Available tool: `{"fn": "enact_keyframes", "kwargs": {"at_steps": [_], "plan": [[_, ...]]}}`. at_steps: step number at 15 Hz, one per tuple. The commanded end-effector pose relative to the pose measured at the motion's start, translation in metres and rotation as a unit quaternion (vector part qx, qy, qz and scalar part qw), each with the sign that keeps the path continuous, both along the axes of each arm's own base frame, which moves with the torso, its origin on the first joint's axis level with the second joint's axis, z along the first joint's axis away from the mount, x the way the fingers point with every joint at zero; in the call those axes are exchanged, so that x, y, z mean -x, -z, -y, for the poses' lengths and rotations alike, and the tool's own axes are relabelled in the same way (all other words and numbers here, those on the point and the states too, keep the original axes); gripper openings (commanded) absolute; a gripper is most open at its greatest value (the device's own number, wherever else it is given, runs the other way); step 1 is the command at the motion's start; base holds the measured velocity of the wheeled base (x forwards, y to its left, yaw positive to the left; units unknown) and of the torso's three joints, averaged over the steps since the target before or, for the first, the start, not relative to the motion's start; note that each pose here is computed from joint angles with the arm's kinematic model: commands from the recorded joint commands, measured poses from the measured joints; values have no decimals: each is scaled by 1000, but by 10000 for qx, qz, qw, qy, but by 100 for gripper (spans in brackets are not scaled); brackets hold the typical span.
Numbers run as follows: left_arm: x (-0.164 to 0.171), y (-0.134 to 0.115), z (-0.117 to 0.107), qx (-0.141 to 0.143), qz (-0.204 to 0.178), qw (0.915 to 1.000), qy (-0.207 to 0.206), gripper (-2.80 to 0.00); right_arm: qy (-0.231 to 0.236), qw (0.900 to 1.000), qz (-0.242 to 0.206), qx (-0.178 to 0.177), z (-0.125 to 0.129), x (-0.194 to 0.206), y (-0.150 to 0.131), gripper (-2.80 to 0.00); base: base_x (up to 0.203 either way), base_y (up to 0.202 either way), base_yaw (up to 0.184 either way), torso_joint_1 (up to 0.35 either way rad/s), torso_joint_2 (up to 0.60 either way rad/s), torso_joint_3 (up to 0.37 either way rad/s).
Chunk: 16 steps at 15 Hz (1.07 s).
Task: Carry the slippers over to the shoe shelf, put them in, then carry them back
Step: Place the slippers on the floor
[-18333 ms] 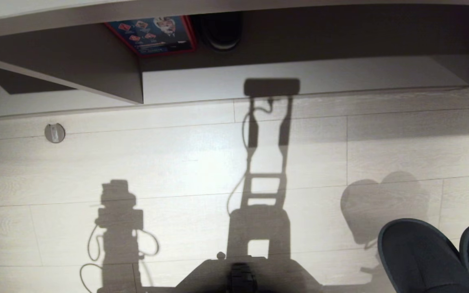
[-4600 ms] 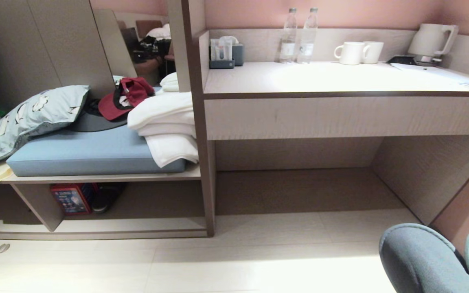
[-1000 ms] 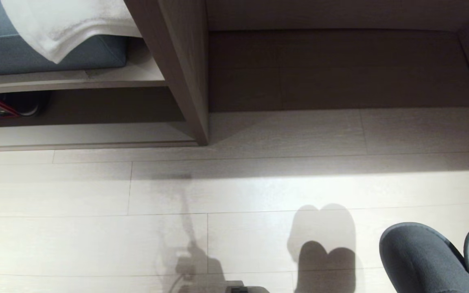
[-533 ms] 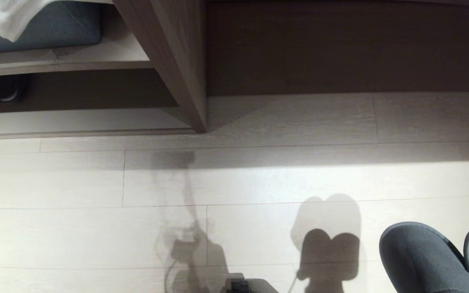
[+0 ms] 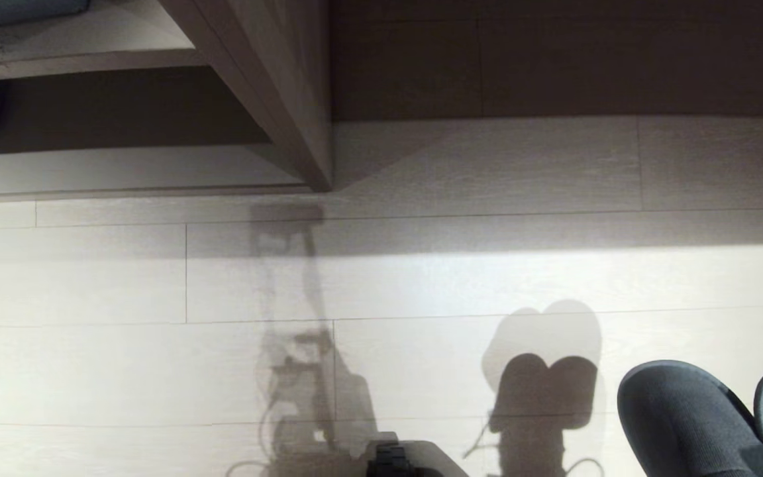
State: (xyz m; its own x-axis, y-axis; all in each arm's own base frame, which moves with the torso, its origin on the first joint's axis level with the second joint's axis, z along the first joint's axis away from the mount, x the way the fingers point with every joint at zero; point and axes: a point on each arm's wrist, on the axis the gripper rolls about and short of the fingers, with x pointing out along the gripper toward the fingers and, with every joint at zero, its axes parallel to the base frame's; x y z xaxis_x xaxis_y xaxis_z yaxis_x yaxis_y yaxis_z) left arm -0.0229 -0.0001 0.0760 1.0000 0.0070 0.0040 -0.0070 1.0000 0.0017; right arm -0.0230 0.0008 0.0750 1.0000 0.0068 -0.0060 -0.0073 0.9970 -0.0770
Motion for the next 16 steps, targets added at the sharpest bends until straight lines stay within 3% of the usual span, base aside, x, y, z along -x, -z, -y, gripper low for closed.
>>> {"fn": "enact_keyframes", "kwargs": {"at_steps": [1, 16], "plan": [[0, 0, 0, 1, -4, 10000, -3, -280, -4, 10000, -1, 5, 0, 0, 0, -280, 0, 0, 0, 1, -1, -201], [0, 0, 0, 1, -3, 10000, -3, -280, -4, 10000, -1, 5, 0, 0, 0, -280, 0, 0, 0, 4, 2, -197]]}}
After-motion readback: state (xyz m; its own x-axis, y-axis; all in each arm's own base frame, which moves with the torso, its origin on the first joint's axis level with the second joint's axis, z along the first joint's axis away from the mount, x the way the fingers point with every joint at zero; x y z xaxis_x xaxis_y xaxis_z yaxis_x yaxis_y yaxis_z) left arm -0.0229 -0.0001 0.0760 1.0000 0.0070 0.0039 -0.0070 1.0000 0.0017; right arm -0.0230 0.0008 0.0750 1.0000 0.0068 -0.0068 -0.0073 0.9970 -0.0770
